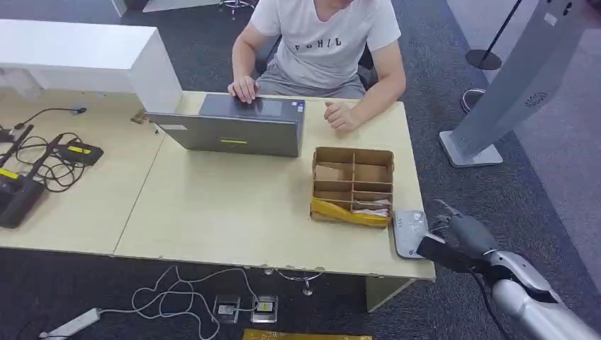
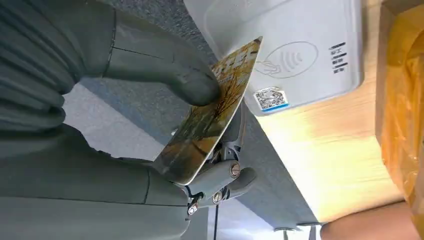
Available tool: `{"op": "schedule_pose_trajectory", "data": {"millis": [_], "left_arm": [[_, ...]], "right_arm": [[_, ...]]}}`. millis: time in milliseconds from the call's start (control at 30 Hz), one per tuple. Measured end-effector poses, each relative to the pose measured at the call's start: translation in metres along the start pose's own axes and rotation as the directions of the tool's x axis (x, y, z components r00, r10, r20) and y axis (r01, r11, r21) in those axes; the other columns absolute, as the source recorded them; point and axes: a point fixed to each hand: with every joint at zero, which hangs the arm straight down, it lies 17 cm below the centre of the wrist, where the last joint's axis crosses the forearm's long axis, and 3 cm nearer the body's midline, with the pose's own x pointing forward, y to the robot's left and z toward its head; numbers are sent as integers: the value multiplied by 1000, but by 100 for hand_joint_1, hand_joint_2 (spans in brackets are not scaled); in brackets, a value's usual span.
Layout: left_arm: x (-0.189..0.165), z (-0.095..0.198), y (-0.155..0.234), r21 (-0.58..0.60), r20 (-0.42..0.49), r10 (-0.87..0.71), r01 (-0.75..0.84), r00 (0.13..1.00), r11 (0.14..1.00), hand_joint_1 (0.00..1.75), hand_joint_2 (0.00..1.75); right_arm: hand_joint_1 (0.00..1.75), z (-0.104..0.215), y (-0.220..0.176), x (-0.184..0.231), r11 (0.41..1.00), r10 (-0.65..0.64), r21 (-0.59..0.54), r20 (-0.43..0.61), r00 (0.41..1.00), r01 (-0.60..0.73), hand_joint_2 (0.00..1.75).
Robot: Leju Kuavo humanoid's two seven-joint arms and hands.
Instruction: Pass the card to the sensor for recognition and then transmit it.
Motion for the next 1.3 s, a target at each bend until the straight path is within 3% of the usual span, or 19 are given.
{"op": "schedule_pose_trajectory", "data": {"millis": [1300], "left_arm": [[0,0,1,12,11,-52,52,999,999,0,0]], "right_arm": [[175,-9,33,-2,999,-48,14,-5,999,48,175]]}}
